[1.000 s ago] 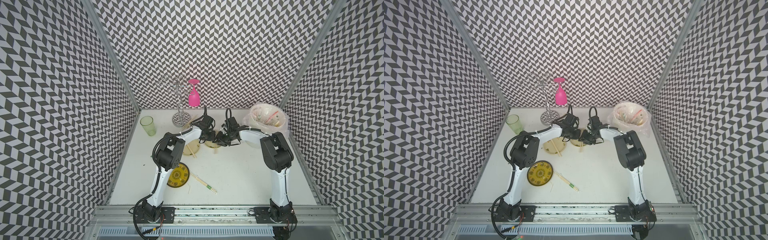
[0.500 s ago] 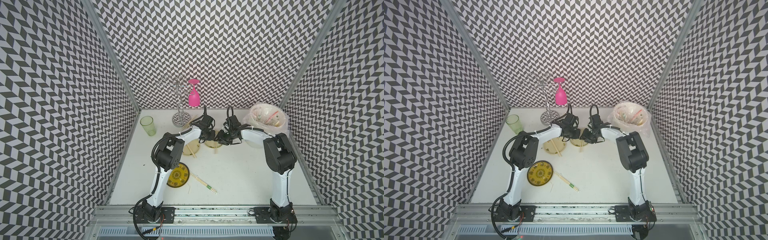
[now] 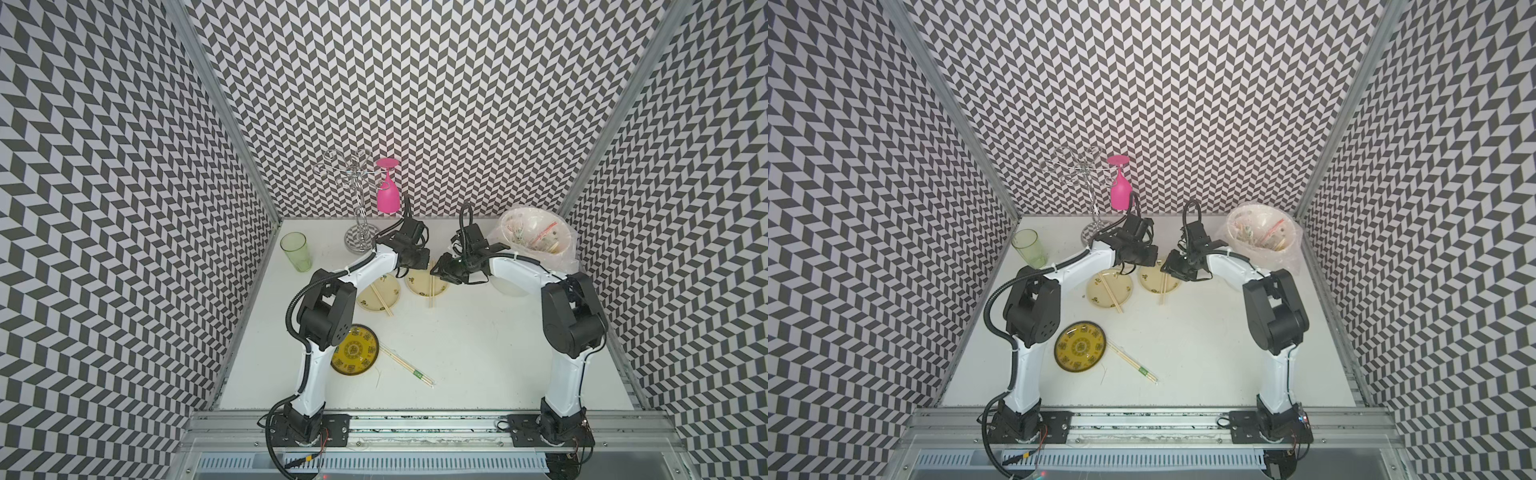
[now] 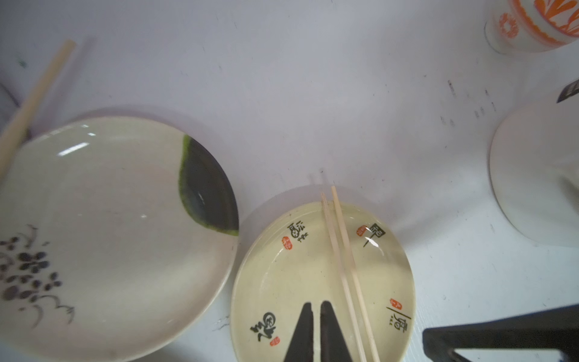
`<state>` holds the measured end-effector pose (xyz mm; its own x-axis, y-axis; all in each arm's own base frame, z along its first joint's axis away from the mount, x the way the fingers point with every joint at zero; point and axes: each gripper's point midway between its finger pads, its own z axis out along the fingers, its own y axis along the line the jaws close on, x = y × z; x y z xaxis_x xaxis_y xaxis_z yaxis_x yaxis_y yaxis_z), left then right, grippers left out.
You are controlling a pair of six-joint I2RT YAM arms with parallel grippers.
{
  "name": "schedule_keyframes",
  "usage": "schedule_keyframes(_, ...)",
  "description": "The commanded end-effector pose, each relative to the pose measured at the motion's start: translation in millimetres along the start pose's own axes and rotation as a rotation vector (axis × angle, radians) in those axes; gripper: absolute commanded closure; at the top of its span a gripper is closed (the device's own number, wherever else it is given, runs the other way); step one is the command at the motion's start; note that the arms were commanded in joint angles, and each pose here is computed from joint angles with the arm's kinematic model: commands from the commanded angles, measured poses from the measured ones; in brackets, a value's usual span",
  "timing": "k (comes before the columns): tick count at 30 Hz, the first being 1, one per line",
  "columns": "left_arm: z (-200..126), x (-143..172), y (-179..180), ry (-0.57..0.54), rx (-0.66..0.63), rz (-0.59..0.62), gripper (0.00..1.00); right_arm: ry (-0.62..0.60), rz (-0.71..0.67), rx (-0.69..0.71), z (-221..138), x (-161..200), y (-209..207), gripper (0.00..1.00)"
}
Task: Remove the packaging of disposable chopsticks
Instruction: Pick up the disposable chopsticks from the center of the board.
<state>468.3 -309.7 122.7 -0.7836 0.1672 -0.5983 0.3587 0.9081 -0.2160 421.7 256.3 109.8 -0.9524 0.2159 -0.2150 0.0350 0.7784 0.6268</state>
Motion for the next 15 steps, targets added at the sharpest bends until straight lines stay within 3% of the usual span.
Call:
schedule_keyframes(1,-47.7,-37.0,-2.1,-0.113,-0.027,0.014,0.88,-0.08,-0.043,-0.032,-32.7,-10.1,27.2,0.56)
schedule_keyframes(6,-105.3,-54.6,7.8,-0.202,-0.068,0.022,0.86,-0.104,-0.097,-0.019,-66.7,0.8,43.6,0.56)
schedule_keyframes(11,-195.4,-51.0,18.2,-0.352,-0.125,0.069,0.81,-0.188,-0.171,-0.04,-120.1,13.1,66.5,0.56)
schedule_keyframes(15,-268.5,-11.6,-5.7,-0.527,0.02,0.327,0.66,-0.277,-0.265,-0.077,-162.9,23.0,80.4,0.56)
